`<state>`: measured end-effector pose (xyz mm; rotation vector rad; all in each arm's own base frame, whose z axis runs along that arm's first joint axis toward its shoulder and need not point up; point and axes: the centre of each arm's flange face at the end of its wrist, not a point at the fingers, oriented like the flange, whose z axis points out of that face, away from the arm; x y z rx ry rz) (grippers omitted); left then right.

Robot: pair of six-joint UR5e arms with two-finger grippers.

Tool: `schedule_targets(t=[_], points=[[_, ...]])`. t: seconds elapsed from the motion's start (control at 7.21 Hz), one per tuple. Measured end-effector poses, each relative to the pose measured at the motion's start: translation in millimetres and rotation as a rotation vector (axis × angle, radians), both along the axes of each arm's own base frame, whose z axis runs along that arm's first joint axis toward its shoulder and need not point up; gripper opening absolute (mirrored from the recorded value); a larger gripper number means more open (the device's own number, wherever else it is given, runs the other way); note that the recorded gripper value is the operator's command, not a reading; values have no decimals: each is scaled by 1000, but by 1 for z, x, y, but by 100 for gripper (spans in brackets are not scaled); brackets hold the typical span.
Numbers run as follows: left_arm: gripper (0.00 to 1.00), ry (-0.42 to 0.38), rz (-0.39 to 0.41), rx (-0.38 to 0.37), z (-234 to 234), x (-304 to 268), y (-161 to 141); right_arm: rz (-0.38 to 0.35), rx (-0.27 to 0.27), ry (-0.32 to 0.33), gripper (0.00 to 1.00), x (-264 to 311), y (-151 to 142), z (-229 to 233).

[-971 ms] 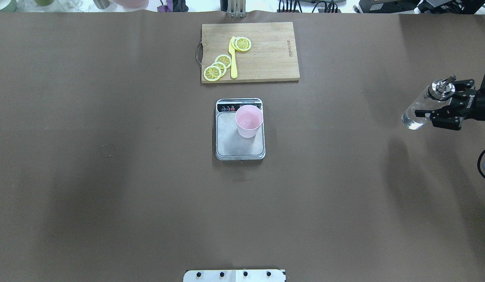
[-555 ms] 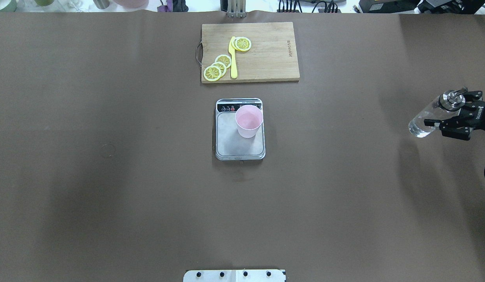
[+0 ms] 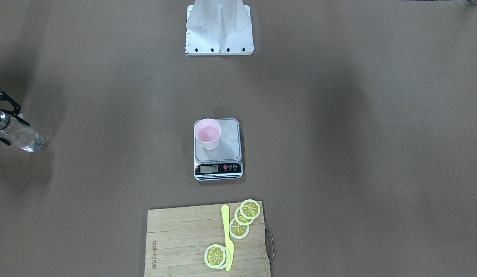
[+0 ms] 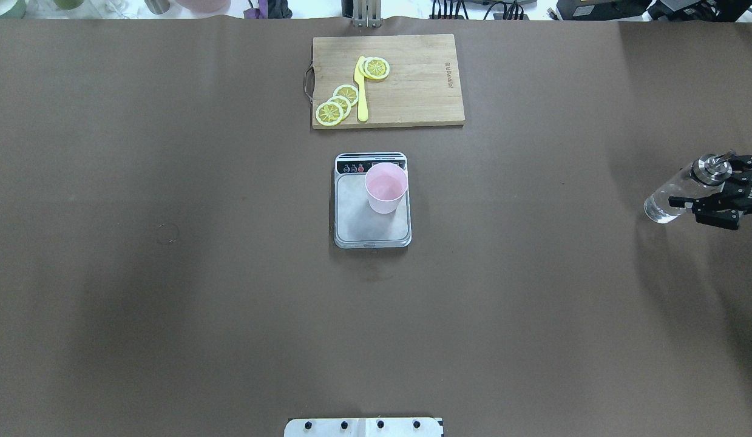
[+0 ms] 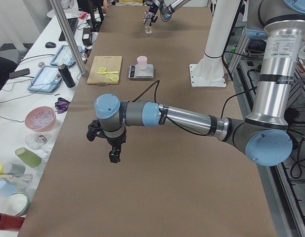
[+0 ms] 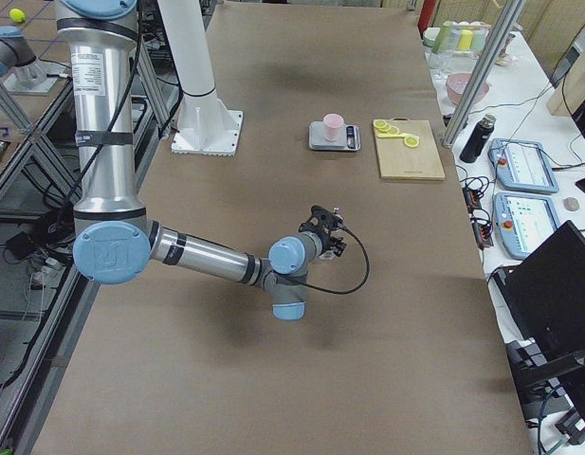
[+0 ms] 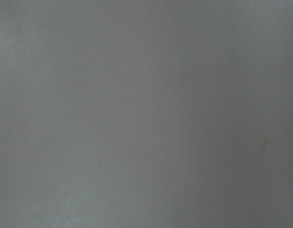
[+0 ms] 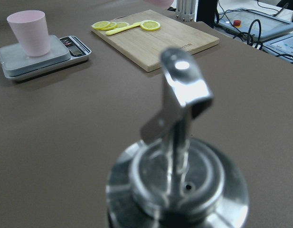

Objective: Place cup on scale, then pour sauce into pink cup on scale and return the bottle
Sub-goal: 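Lower the bottle onto the table with the right gripper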

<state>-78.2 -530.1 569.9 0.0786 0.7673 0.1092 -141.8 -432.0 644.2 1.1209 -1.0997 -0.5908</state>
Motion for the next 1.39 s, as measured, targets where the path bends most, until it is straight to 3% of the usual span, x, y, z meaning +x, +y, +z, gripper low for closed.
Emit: schedule_targets(t=[0.83, 1.25, 1.39], points=[[99, 10, -4, -16, 6, 0, 5, 4, -5, 10, 40, -3, -1, 11], [99, 23, -4, -18, 4, 0, 6, -5, -12, 13, 50, -8, -2, 14], [99, 23, -2, -14, 3, 0, 6, -9, -14, 14, 59, -10, -1, 15]])
